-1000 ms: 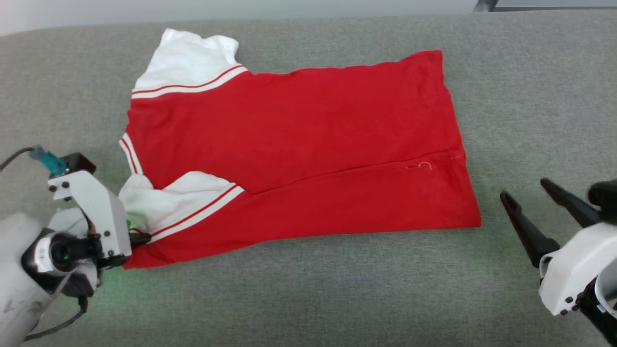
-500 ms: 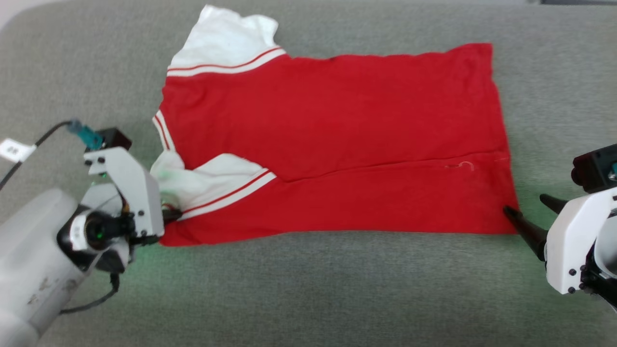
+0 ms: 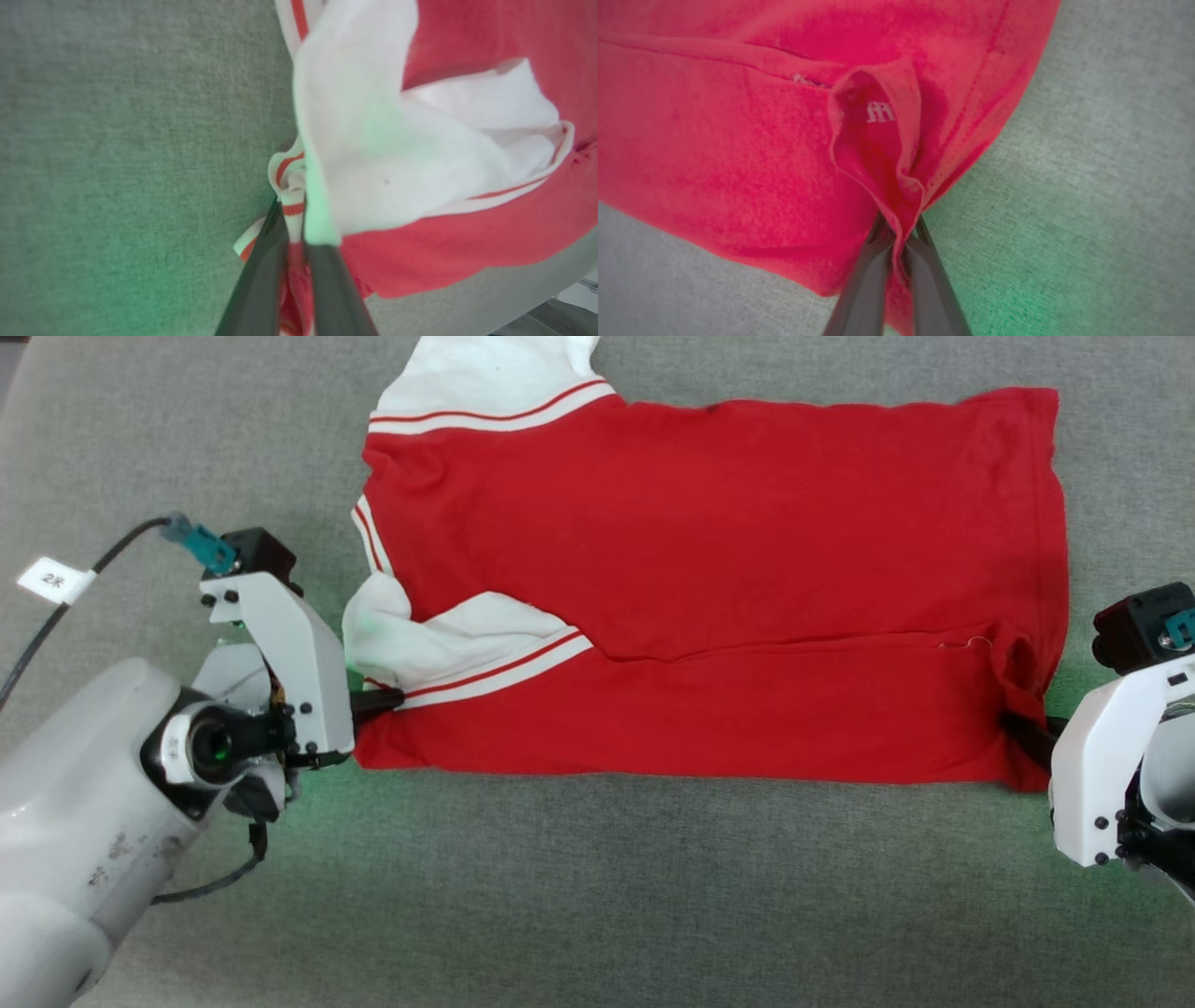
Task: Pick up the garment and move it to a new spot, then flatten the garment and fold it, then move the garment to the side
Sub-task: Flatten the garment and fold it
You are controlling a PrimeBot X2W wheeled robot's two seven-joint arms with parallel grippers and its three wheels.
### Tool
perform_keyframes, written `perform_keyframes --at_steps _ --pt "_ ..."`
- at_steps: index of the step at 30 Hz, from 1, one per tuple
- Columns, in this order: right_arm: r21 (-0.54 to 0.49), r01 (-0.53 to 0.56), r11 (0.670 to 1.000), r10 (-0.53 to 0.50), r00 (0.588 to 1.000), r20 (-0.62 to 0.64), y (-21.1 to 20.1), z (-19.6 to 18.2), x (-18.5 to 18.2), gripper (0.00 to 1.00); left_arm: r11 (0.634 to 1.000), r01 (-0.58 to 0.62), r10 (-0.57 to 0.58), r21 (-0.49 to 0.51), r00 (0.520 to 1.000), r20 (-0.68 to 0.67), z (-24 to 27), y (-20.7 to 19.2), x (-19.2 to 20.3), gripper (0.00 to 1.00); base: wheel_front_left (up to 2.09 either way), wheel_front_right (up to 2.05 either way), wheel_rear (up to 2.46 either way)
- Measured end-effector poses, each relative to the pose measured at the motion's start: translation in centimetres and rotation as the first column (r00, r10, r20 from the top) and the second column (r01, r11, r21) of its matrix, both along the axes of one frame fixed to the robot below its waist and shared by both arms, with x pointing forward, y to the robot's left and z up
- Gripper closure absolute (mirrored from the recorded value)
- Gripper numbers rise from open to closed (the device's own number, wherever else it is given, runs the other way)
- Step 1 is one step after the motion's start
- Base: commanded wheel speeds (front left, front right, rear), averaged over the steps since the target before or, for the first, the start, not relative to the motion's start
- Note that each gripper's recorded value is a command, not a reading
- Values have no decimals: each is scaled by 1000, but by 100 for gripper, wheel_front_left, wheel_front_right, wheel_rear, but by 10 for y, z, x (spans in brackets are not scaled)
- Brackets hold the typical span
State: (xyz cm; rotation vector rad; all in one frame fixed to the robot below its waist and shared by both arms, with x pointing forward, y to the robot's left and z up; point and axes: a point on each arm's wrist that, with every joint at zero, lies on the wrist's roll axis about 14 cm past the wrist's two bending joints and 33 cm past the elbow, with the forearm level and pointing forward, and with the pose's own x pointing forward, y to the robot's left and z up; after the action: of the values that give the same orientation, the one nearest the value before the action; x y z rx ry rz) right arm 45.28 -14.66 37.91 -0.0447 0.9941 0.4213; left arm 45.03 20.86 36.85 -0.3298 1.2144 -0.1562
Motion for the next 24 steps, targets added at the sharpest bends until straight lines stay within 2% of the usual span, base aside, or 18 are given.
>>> perform_keyframes --at_steps 11,24 --pt "1 9 1000 -9 1000 17 -10 20 -2 100 1000 -31 31 -3 999 12 16 7 -6 99 0 0 0" --pt "-10 -39 999 40 998 58 -15 64 -28 100 998 -20 19 54 999 32 55 21 -33 95 0 0 0"
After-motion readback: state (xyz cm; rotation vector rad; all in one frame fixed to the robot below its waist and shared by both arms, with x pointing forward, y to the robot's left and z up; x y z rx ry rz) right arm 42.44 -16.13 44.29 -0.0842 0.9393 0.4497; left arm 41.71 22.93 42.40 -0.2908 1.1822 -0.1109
